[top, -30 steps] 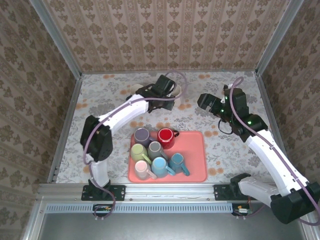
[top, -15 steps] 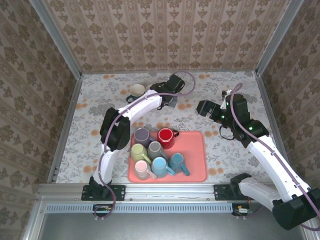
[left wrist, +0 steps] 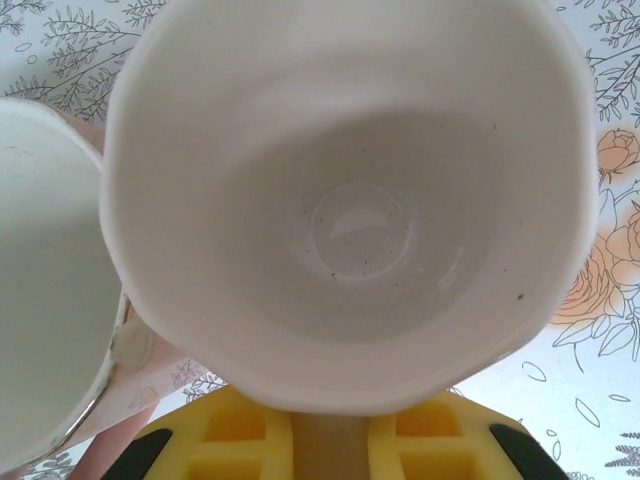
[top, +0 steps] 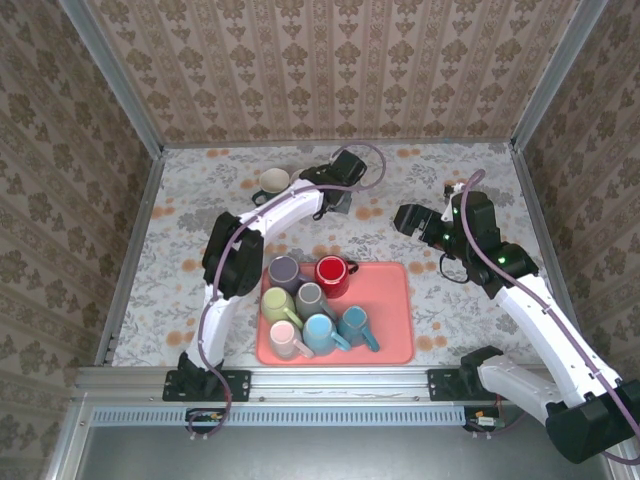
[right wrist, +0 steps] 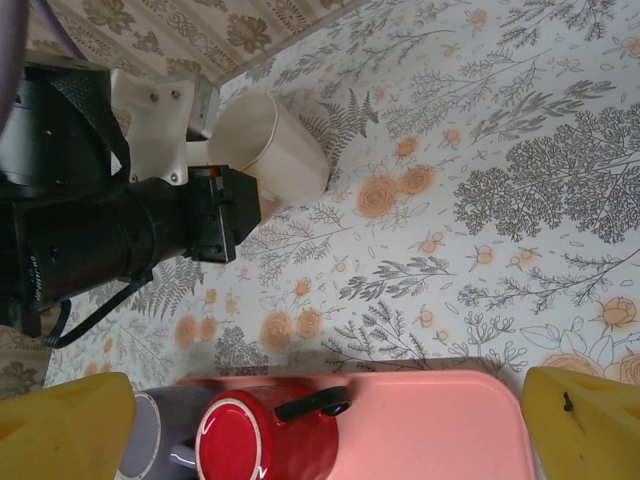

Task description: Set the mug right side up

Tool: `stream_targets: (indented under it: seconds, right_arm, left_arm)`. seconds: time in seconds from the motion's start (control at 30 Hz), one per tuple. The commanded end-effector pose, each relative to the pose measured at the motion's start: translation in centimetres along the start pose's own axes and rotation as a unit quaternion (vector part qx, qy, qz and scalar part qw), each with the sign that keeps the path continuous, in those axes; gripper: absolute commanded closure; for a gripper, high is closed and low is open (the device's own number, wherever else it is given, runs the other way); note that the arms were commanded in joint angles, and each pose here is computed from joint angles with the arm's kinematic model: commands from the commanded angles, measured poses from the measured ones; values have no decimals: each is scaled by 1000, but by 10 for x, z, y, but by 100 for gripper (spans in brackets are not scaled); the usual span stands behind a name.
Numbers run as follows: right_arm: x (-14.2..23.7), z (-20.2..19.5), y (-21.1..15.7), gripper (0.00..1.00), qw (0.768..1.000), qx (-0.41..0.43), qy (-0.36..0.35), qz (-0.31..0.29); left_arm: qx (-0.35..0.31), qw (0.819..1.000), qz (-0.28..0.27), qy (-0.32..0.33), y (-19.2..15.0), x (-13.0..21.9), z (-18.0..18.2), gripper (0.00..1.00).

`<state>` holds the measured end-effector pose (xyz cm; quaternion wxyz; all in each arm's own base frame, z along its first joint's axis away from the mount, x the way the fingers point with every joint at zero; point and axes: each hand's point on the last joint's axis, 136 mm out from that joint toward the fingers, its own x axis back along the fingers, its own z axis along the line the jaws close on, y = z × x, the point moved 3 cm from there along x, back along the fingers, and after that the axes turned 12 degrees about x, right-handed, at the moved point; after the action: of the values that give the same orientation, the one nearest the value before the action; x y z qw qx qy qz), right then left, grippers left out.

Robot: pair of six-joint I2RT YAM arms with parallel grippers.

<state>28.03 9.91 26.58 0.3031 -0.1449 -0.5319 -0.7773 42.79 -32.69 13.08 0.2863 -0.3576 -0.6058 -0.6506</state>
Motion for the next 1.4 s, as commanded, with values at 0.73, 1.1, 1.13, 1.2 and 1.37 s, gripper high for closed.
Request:
stream_targets:
  seconds: [0.73, 1.1, 1.13, 1.2, 1.37]
  right_arm:
    - [10, 3, -1, 0, 999, 52, 8, 11]
    - [9, 43, -27, 0, 977, 155, 83, 117]
    - [8, 46, -32, 0, 972, 177, 79, 128]
    - [6, 54, -42, 0, 962, 216, 75, 151]
    - [3, 77, -67, 0, 929, 298, 82, 203]
  left_arm:
    - [49, 993, -52, -94, 9, 92, 6, 53]
    - [-10, 992, -70, -102, -33, 192, 93, 53]
    - [-4, 993, -69, -91, -37, 197, 110, 53]
    - [13, 995, -65, -73, -46, 203, 139, 53]
    - [48, 994, -85, -56, -66, 214, 184, 52]
